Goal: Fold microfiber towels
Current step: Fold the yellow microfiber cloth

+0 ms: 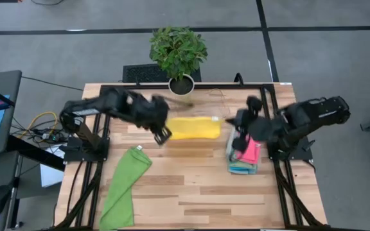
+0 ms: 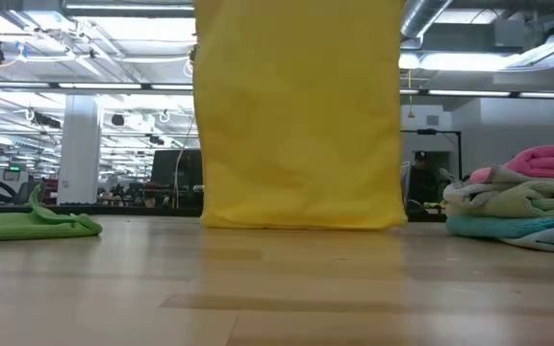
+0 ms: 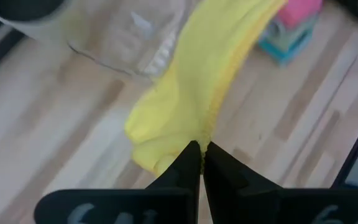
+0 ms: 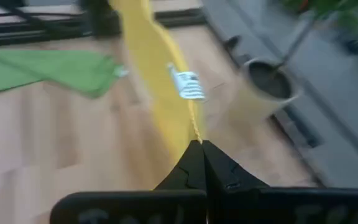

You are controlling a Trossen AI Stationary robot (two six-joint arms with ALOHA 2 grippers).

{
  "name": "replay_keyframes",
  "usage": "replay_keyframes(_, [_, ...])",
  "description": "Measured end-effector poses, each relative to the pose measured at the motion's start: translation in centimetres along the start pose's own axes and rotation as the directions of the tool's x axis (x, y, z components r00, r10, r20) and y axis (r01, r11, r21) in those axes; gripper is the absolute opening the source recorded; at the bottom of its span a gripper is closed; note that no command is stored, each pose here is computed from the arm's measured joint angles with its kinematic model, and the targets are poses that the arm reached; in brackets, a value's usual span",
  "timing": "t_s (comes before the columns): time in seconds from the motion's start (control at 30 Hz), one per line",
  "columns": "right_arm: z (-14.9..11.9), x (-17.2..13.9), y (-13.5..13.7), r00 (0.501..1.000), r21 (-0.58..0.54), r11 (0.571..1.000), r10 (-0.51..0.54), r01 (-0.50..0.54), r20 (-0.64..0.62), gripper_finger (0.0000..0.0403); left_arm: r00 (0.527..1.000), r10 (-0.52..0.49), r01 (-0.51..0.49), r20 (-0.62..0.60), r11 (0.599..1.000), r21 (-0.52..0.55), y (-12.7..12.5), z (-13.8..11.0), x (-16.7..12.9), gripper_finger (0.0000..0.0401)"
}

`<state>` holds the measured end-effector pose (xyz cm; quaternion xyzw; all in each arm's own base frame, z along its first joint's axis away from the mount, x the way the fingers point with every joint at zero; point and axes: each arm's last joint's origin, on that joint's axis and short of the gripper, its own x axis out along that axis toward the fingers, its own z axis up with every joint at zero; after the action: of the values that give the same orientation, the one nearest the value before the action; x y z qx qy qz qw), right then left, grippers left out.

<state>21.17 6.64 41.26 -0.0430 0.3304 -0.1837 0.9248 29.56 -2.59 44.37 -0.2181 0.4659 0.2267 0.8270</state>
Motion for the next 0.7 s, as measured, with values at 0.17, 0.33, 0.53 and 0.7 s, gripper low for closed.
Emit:
replay_keyframes(0.17, [-3.9, 0.2, 5.5, 0.991, 0.056, 0.991, 0.121, -0.118, -0.058, 0.0005, 0.996, 0.003, 0.001, -0.088, 0.999, 0.041, -4.0, -3.7, 2.7, 0.0004])
replay_keyframes(0.33, [-8.3, 0.2, 11.3, 0.972, 0.111, 0.974, 0.21, -0.199, -0.106, 0.0005, 0.987, -0.058, 0.063, -0.149, 0.998, 0.029, -8.4, -8.5, 5.9, 0.0004])
replay_keyframes(0.53, [-11.4, 0.2, 16.9, 0.938, 0.176, 0.944, 0.307, -0.279, -0.161, 0.0005, 0.95, -0.229, 0.23, -0.212, 0.973, -0.019, -13.6, -14.5, 9.6, 0.0004])
replay_keyframes(0.7, [-12.8, 1.0, 18.9, 0.927, 0.224, 0.938, 0.311, -0.264, -0.21, 0.0005, 0.928, -0.226, 0.233, -0.296, 0.972, -0.01, -15.7, -17.4, 12.4, 0.0004])
